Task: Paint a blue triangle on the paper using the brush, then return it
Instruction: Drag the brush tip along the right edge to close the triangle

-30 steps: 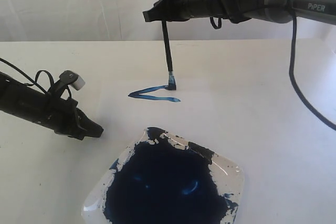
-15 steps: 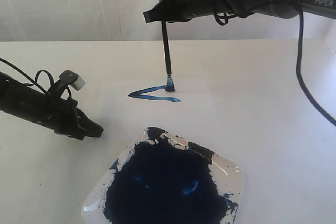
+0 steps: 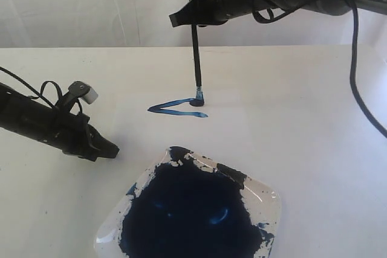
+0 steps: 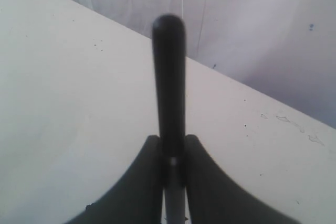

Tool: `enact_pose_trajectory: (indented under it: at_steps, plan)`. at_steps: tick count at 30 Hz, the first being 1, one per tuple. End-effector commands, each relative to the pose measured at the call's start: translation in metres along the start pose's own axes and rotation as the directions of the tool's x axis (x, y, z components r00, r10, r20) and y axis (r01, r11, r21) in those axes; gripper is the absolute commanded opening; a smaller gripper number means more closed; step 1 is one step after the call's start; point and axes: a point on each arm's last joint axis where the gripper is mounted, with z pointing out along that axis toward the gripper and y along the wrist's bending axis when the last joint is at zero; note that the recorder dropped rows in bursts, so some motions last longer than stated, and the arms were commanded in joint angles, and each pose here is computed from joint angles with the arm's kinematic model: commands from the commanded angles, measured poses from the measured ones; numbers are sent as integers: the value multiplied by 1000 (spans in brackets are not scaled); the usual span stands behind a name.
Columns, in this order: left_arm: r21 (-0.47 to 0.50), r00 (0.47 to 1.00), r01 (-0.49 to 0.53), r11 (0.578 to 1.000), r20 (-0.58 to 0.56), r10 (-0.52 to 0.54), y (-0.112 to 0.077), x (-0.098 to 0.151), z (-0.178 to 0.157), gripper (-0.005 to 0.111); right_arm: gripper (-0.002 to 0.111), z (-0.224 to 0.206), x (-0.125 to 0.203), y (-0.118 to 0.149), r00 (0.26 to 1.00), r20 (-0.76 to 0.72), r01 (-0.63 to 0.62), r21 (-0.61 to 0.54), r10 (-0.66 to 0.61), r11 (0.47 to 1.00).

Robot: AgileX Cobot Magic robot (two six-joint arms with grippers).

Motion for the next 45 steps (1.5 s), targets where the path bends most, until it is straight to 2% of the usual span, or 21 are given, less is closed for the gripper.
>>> enact_pose_trajectory:
  at_steps: [1, 45]
  plan:
    - [26, 1000, -3, 1000, 7, 3, -4, -2, 0, 0, 0, -8, -5, -1, 1000, -7, 13, -3, -13, 1000]
    - [26, 1000, -3, 1000, 7, 3, -4, -2, 0, 0, 0, -34, -11, 5, 993, -108, 34, -30, -37, 999]
